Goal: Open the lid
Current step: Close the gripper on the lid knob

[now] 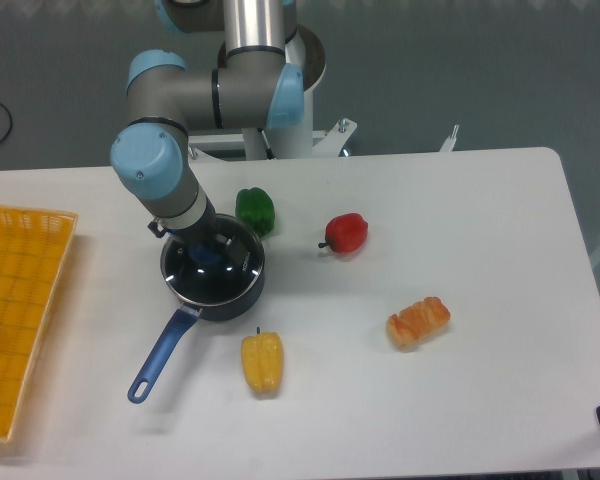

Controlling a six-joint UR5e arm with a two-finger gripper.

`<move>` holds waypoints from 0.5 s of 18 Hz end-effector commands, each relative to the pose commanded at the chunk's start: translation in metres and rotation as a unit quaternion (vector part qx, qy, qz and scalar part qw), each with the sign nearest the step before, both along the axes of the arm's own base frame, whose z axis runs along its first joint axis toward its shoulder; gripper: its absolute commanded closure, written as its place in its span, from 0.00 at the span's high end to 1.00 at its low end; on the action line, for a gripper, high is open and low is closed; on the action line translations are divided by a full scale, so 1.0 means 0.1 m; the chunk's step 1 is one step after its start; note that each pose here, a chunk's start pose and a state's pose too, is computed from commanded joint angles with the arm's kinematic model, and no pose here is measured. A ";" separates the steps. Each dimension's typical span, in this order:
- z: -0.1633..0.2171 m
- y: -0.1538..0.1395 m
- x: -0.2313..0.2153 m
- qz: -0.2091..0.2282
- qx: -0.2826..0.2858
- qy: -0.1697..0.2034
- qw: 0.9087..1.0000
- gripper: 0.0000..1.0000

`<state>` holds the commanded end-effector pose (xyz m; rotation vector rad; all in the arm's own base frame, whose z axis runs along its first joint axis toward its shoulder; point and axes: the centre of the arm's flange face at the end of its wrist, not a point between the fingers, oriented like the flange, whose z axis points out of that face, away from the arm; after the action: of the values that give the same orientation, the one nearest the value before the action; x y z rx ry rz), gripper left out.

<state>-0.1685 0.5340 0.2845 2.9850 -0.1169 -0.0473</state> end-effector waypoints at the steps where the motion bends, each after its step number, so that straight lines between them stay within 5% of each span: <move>1: -0.02 0.00 0.01 -0.001 -0.002 -0.001 1.000 0.83; 9: -0.02 0.00 0.01 -0.002 -0.002 -0.001 1.000 0.69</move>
<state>-0.1679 0.5343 0.2827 2.9800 -0.1241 -0.0453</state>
